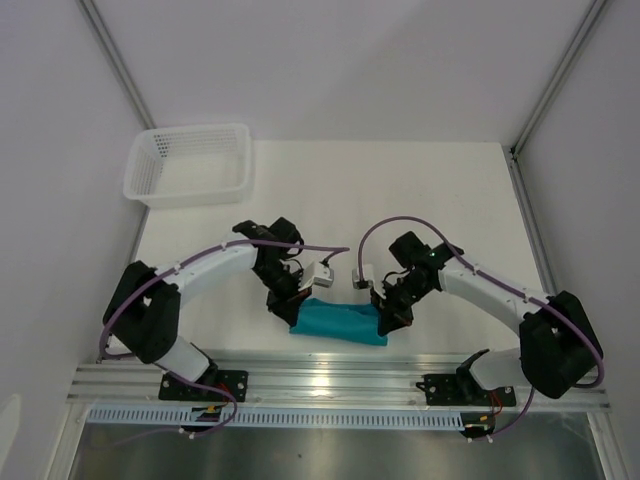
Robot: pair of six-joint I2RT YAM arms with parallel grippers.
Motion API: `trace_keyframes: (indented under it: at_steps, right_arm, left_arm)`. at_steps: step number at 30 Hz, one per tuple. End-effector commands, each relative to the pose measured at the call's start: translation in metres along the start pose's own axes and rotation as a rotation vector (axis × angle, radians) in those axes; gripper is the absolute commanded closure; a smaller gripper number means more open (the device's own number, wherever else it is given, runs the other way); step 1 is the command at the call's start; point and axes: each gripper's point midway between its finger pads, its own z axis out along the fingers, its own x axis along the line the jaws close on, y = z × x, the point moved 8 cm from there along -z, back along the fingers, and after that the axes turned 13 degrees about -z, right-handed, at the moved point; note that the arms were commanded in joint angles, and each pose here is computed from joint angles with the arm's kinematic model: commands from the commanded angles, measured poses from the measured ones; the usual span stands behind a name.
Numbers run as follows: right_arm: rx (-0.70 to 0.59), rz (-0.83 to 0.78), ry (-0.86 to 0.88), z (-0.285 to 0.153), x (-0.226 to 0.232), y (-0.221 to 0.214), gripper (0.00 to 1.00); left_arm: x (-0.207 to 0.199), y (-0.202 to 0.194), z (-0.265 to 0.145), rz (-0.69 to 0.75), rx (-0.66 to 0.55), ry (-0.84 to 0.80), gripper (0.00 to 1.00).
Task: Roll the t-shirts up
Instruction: Roll the tshirt
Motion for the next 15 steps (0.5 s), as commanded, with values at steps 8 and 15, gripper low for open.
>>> trace_keyframes:
  at_steps: [8,15]
  right_arm:
    - [-0.073,0.109,-0.066,-0.013,-0.054,0.011,0.94]
    - [-0.035,0.187,-0.176,-0.026,-0.07,0.004,0.59]
  left_arm:
    - [0.034,0.027,-0.014,-0.098,-0.101,-0.087,0.94]
    - [0.065,0.032,-0.018,-0.209,-0.117,-0.129,0.96]
